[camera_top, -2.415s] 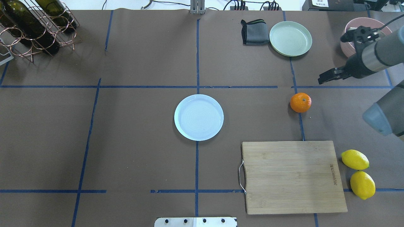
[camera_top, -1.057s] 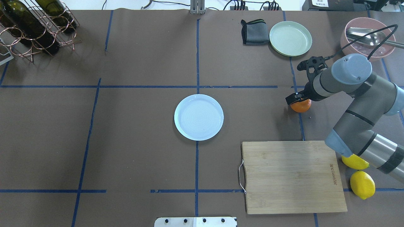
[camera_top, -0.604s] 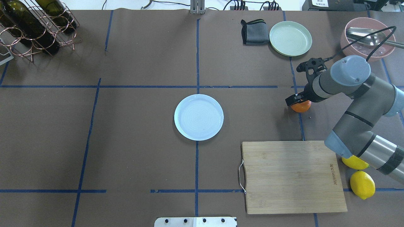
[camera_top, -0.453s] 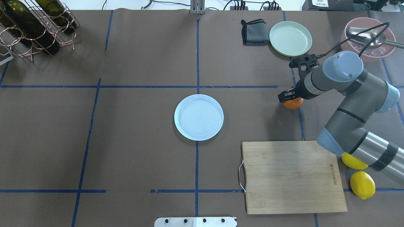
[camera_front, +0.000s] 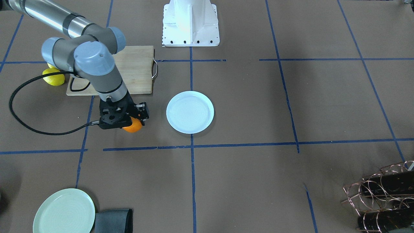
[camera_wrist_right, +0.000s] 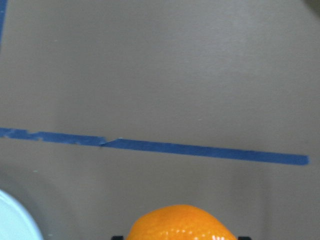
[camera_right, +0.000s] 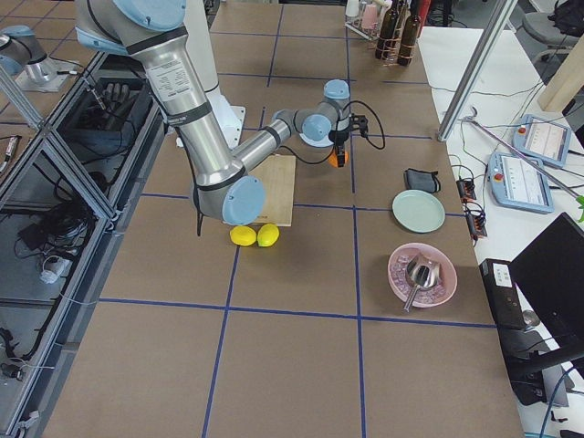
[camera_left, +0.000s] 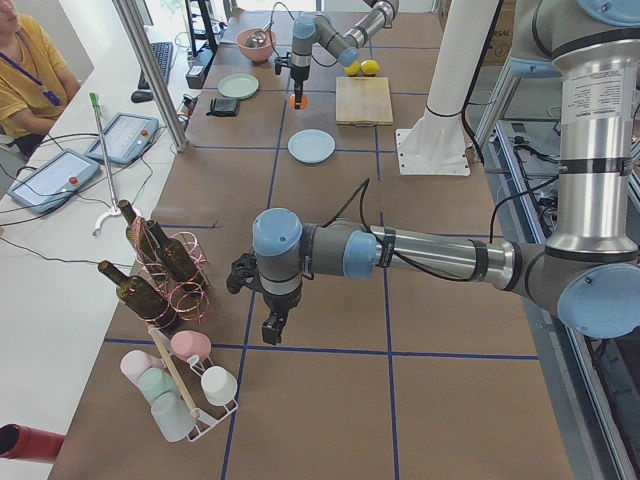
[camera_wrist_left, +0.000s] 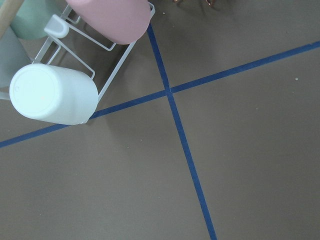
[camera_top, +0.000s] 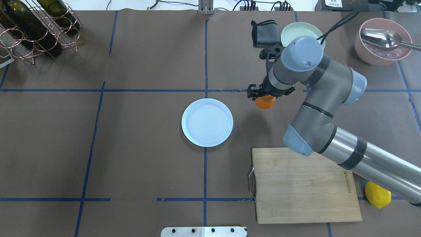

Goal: Pick orange to plate
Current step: 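Lift the orange with the right gripper and carry it over the plate, then lower the orange onto the light blue plate and open the right gripper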

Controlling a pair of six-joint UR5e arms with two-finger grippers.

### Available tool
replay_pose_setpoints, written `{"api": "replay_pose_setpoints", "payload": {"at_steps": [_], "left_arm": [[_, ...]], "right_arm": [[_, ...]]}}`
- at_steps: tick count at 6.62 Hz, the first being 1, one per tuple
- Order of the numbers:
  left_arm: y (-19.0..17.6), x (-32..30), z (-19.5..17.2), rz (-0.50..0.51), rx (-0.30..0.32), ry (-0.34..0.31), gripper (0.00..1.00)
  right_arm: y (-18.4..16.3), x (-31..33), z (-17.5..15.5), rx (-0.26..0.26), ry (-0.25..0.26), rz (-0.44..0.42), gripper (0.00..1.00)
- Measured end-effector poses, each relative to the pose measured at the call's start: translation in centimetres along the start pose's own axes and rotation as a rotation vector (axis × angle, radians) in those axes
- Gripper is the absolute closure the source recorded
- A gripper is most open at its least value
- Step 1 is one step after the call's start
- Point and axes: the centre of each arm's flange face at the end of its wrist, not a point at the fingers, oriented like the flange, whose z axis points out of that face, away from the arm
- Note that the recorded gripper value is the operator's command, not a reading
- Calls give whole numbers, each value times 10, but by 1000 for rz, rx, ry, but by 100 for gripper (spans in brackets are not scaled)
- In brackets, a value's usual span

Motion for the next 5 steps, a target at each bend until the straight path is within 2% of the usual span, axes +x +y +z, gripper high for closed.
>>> {"api": "replay_pose_setpoints", "payload": {"at_steps": [1,2,3,4,5], "left_arm": [[1,0,1,-1,-1,1,0],[1,-1,1,-2,-3,1,0],[1,-1,1,-2,-3,1,0],[2,-1,1,-3,-4,1,0],[2,-1,1,-3,-4,1,0]], "right_arm": [[6,-58,6,15,0,34,83],[12,-112,23,30,21,58,80],[22,-146,40,43,51,63,70],[34,-160,53,43,76,59,49],[40,-164,58,39,91,56,0]]}}
